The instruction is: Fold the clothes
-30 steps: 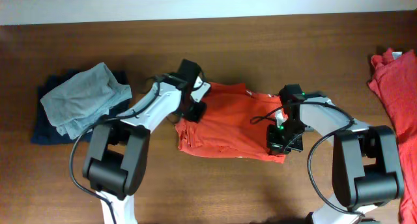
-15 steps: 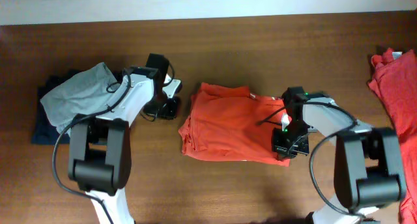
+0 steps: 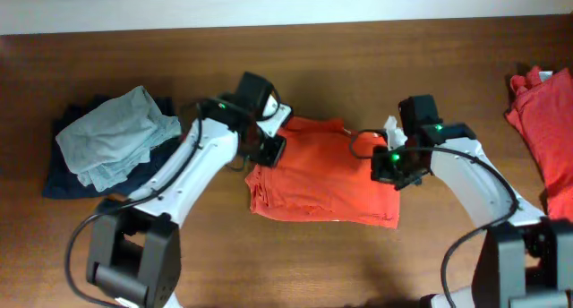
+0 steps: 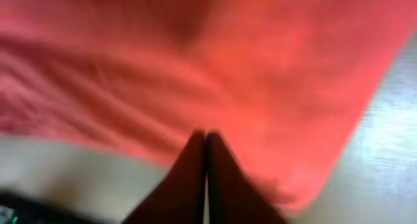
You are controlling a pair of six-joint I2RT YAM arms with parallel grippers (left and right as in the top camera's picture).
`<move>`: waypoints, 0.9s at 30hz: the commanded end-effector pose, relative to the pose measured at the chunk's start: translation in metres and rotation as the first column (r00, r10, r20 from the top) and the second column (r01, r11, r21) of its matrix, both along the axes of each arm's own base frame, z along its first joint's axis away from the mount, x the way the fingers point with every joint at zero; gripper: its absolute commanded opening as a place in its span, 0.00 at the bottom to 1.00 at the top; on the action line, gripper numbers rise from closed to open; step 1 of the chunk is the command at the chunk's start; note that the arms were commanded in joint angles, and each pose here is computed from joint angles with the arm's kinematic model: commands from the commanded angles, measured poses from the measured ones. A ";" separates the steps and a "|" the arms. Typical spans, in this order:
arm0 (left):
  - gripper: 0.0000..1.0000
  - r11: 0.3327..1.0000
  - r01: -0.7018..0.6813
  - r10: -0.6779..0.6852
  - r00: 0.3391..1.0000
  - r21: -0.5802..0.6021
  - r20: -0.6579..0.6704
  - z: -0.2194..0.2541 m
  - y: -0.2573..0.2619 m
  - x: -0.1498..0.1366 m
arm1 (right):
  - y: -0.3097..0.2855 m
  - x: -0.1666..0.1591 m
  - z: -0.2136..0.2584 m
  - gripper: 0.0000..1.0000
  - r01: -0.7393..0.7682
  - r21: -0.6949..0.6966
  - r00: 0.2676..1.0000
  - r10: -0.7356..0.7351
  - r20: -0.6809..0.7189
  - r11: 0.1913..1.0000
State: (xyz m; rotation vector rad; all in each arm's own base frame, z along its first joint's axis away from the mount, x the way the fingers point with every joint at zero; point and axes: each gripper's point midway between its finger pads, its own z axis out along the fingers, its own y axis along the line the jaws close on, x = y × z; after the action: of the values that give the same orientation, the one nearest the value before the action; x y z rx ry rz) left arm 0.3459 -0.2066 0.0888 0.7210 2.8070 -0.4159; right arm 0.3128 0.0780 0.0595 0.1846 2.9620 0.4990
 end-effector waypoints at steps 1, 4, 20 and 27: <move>0.03 0.999 0.011 -0.006 0.992 0.045 -0.123 -0.056 0.004 -0.027 | 0.003 0.016 -0.007 0.04 0.030 0.029 0.999 -0.031 0.024 0.999; 0.04 0.997 0.016 0.000 0.982 0.081 -0.187 -0.079 0.013 -0.044 | 0.004 0.027 -0.012 0.04 0.064 0.040 0.997 -0.065 0.040 0.997; 0.03 0.965 -0.031 0.099 0.962 0.260 -0.253 -0.105 0.056 -0.058 | -0.110 0.059 -0.049 0.04 0.468 -0.335 0.883 -0.445 0.149 0.818; 0.03 0.974 -0.059 0.121 0.953 0.219 -0.279 -0.095 0.057 -0.057 | -0.083 0.077 0.003 0.04 0.304 0.023 0.951 -0.305 0.046 0.952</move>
State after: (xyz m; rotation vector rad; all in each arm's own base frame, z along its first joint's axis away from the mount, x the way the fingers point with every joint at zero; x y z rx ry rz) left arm 0.2893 -0.1615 0.0019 0.6420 3.1496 -0.3037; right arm 0.3687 -0.0302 0.0318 0.7877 2.8317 0.1518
